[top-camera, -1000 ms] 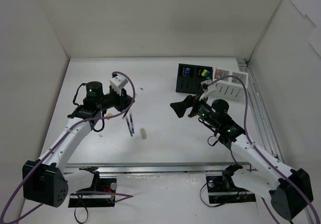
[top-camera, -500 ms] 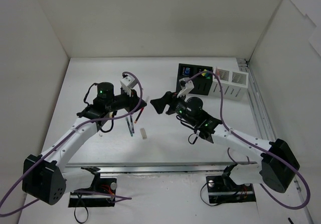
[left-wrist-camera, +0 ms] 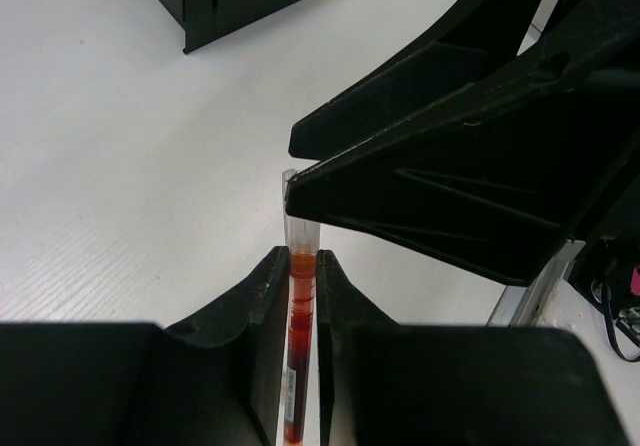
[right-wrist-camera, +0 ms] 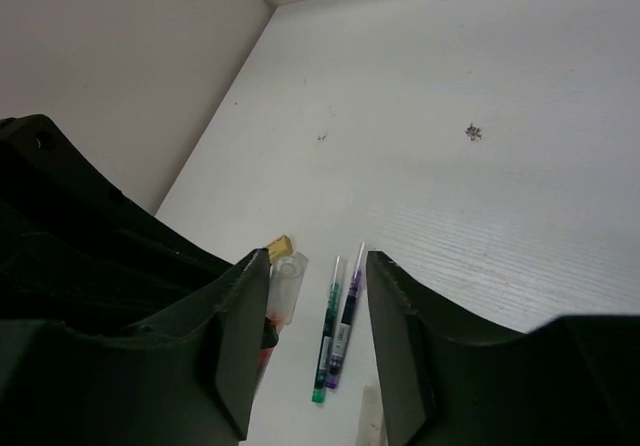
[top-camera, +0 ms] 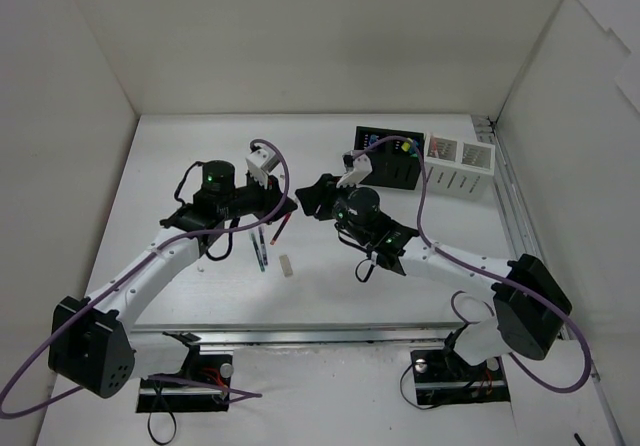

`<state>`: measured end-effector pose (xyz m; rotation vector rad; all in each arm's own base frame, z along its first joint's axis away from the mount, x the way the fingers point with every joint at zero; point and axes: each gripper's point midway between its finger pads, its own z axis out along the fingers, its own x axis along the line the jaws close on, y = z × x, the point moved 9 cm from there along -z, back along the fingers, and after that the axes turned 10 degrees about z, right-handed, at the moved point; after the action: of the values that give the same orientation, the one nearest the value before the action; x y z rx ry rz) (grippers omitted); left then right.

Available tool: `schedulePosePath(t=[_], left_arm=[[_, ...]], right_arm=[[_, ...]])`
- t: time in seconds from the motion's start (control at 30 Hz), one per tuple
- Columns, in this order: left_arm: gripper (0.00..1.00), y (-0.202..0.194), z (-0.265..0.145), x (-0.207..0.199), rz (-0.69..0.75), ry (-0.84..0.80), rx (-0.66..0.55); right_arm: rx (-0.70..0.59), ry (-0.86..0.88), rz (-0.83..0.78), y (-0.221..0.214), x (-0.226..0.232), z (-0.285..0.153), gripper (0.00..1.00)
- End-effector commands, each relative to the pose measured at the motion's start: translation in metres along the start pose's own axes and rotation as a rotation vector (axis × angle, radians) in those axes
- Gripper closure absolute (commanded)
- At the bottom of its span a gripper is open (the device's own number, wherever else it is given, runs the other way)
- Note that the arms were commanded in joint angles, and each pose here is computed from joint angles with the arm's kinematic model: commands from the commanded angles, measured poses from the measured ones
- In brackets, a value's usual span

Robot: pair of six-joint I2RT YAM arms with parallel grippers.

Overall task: Sort the stationery into containers
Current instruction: Pick up the pen from the center of the board, then place the pen in the storage box.

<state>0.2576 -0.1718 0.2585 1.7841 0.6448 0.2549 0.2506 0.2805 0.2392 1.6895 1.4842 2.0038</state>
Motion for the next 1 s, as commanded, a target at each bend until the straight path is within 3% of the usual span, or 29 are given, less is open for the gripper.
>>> schedulePosePath(t=[0.0, 0.2, 0.3, 0.33, 0.43, 0.53, 0.57, 0.63, 0.67, 0.8, 0.97], left_arm=[[1.00, 0.039, -0.007, -0.006, 0.087, 0.011, -0.130], [1.00, 0.044, -0.004, -0.002, 0.101, 0.028, -0.133], [1.00, 0.049, -0.005, -0.002, 0.117, 0.033, -0.134], [1.00, 0.052, -0.006, -0.001, 0.125, 0.041, -0.138], [1.00, 0.055, -0.009, -0.002, 0.139, 0.052, -0.152], [0.77, 0.055, -0.012, -0.004, 0.132, 0.059, -0.157], [0.55, 0.053, -0.013, -0.004, 0.129, 0.059, -0.153], [0.26, 0.054, -0.020, -0.006, 0.126, 0.086, -0.160], [0.01, 0.051, -0.021, -0.006, 0.110, 0.100, -0.153], [0.01, 0.048, -0.039, -0.001, 0.033, 0.306, -0.149], [0.01, 0.041, -0.070, 0.018, -0.137, 0.532, -0.128]], right_arm=[[-0.114, 0.102, 0.046, 0.025, 0.034, 0.007, 0.63], [-0.093, 0.112, 0.029, 0.019, 0.039, 0.012, 0.70], [-0.089, 0.126, 0.032, 0.020, 0.042, 0.014, 0.82], [-0.090, 0.129, 0.032, 0.021, 0.043, 0.015, 0.92], [-0.104, 0.136, 0.018, 0.025, 0.046, 0.013, 1.00], [-0.133, 0.122, -0.012, 0.031, 0.046, 0.012, 1.00], [-0.161, 0.104, -0.040, 0.036, 0.045, 0.011, 1.00], [-0.210, 0.090, -0.075, 0.047, 0.048, 0.005, 1.00], [-0.266, 0.057, -0.120, 0.061, 0.046, 0.000, 1.00], [-0.390, -0.044, -0.224, 0.102, 0.025, -0.013, 1.00], [-0.566, -0.347, -0.413, 0.174, -0.038, -0.032, 1.00]])
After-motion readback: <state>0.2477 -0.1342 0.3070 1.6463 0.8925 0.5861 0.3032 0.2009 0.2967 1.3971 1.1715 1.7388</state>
